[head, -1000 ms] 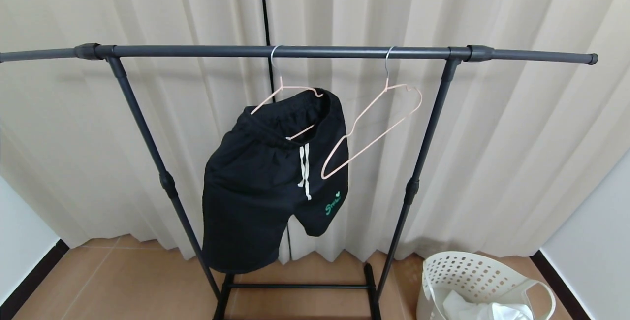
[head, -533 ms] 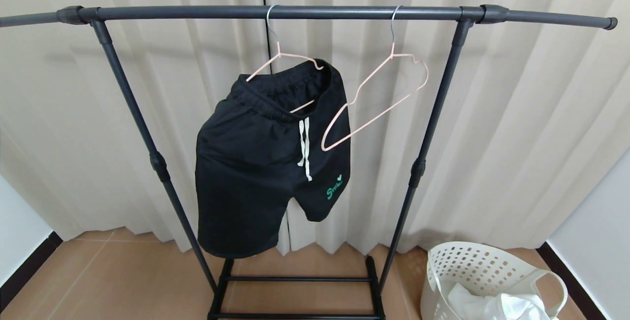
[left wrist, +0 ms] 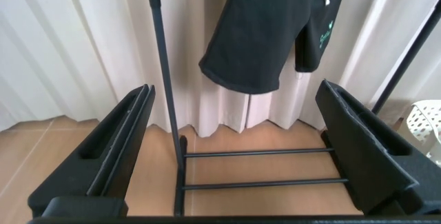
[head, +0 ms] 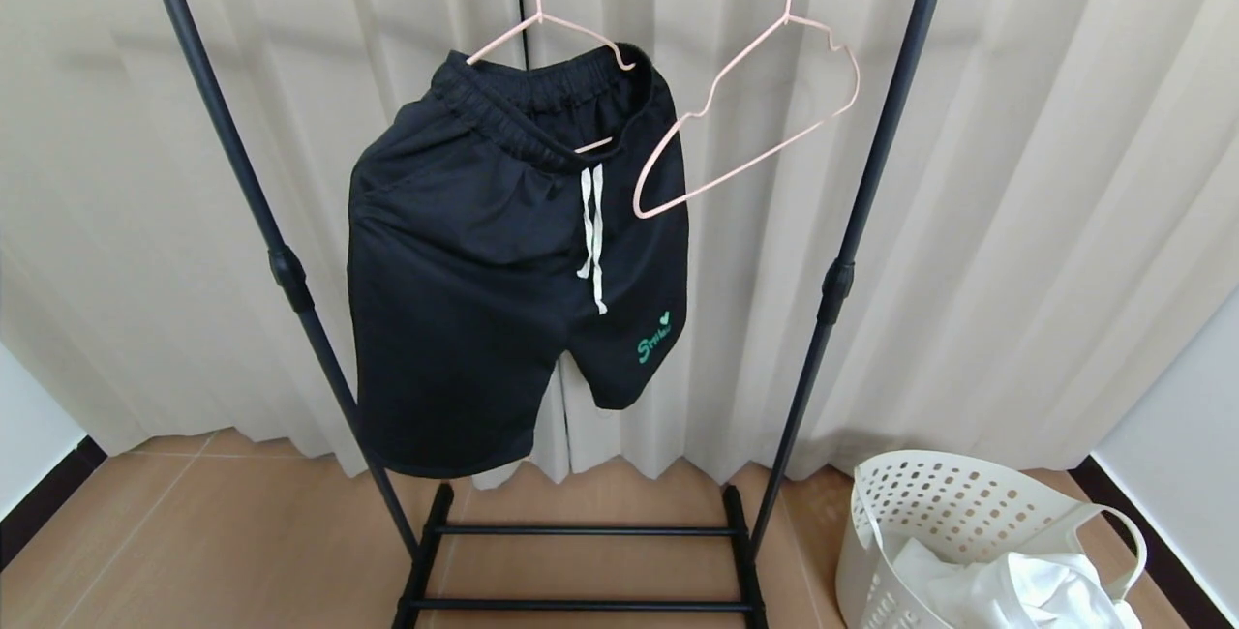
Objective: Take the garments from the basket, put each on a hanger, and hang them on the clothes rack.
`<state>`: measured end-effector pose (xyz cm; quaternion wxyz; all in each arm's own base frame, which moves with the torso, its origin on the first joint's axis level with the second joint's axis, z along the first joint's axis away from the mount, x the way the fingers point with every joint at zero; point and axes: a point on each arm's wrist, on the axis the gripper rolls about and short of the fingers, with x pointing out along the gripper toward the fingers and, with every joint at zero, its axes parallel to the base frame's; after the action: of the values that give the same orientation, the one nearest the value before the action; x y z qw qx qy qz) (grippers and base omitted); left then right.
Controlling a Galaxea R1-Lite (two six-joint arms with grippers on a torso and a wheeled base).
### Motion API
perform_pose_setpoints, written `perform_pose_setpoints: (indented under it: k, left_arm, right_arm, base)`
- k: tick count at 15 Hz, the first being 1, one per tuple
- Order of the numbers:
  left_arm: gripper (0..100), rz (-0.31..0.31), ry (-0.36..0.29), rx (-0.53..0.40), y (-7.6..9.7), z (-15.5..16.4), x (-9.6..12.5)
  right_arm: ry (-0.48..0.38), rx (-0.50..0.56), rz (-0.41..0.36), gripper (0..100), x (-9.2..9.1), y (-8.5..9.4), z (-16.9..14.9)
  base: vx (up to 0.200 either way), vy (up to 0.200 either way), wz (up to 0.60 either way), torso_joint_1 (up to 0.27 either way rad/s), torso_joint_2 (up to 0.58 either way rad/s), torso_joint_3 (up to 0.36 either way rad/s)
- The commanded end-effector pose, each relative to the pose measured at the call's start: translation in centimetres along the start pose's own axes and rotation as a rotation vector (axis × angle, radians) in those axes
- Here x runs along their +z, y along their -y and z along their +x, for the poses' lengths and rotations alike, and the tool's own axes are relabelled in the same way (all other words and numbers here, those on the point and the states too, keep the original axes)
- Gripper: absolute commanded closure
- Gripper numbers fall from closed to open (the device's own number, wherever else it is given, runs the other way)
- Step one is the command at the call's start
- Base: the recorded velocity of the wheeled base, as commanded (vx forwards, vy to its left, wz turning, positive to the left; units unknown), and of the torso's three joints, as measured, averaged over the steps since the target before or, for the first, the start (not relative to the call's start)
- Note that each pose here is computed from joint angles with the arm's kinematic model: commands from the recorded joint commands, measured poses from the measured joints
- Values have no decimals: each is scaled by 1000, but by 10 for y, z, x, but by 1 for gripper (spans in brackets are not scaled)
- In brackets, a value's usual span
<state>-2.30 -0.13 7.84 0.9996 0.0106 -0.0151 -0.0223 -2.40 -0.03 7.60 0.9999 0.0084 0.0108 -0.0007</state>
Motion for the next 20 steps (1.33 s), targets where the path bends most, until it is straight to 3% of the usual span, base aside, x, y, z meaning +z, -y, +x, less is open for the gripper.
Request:
perform_pose_setpoints:
  k: [1, 8, 14, 16, 20]
  left_arm:
    - [0, -4, -1, 0, 0, 0, 0]
    - [0, -4, -1, -1, 0, 0, 0]
    - [0, -1, -2, -3, 0, 0, 0]
    - [0, -1, -5, -3, 0, 0, 0]
    - [0, -1, -4, -3, 0, 0, 0]
  right_arm:
    - [0, 0, -2, 0, 0, 0, 0]
    - [0, 0, -5, 0, 0, 0, 0]
    - [0, 0, -2, 0, 0, 0, 0]
    - [0, 0, -3, 0, 0, 0, 0]
    - [0, 0, -3, 0, 0, 0, 0]
  base:
    - [0, 0, 0, -95, 466, 369]
    - [0, 0, 0, -24, 123, 100]
    - [0, 0, -600, -1, 6, 4]
    - [0, 0, 0, 0, 0, 0]
    - [0, -200, 0, -2, 0, 7]
